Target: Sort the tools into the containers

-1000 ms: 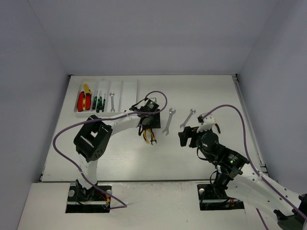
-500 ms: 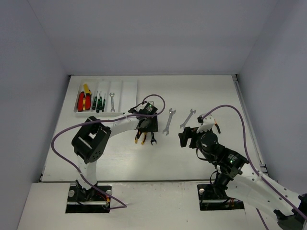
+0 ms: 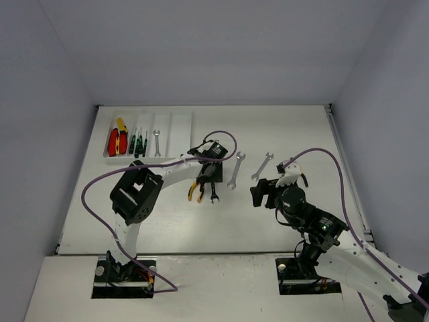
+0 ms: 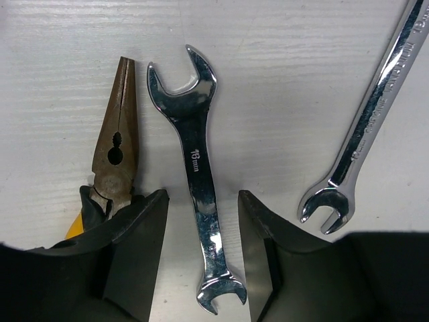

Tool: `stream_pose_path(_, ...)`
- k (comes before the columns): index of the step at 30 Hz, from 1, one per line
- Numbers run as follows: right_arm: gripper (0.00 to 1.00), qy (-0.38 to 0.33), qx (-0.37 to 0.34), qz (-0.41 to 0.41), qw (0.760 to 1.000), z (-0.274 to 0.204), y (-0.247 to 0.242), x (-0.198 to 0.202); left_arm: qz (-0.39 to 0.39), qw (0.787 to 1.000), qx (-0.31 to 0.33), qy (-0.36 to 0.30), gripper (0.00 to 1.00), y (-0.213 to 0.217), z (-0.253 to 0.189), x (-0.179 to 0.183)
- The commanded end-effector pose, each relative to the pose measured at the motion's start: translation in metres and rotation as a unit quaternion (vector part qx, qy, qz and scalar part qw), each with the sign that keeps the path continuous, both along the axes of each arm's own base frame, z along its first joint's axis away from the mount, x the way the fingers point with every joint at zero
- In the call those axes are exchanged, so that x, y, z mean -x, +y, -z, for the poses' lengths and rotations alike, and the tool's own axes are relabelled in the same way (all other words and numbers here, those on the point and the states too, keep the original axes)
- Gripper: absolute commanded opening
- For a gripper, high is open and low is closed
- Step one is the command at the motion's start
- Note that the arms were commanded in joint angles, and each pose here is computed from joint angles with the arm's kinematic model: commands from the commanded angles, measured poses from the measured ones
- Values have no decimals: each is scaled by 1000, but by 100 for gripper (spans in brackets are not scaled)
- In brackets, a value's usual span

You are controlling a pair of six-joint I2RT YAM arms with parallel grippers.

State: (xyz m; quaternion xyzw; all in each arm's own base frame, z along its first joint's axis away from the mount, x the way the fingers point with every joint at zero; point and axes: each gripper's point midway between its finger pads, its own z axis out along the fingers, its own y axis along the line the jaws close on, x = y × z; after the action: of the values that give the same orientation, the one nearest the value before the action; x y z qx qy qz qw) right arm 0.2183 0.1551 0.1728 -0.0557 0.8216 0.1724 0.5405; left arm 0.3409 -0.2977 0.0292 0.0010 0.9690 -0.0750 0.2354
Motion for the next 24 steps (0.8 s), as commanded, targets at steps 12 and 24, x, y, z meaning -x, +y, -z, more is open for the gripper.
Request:
stream_pose_path(12,75,-28,-30,14,999,-16,-3,-3,3,997,-62,44,16,9,23,25)
stream_pose_path(24,75,-33,-36,16,999,-21,-5,-2,24,999,-35,2,0,1,-18,16)
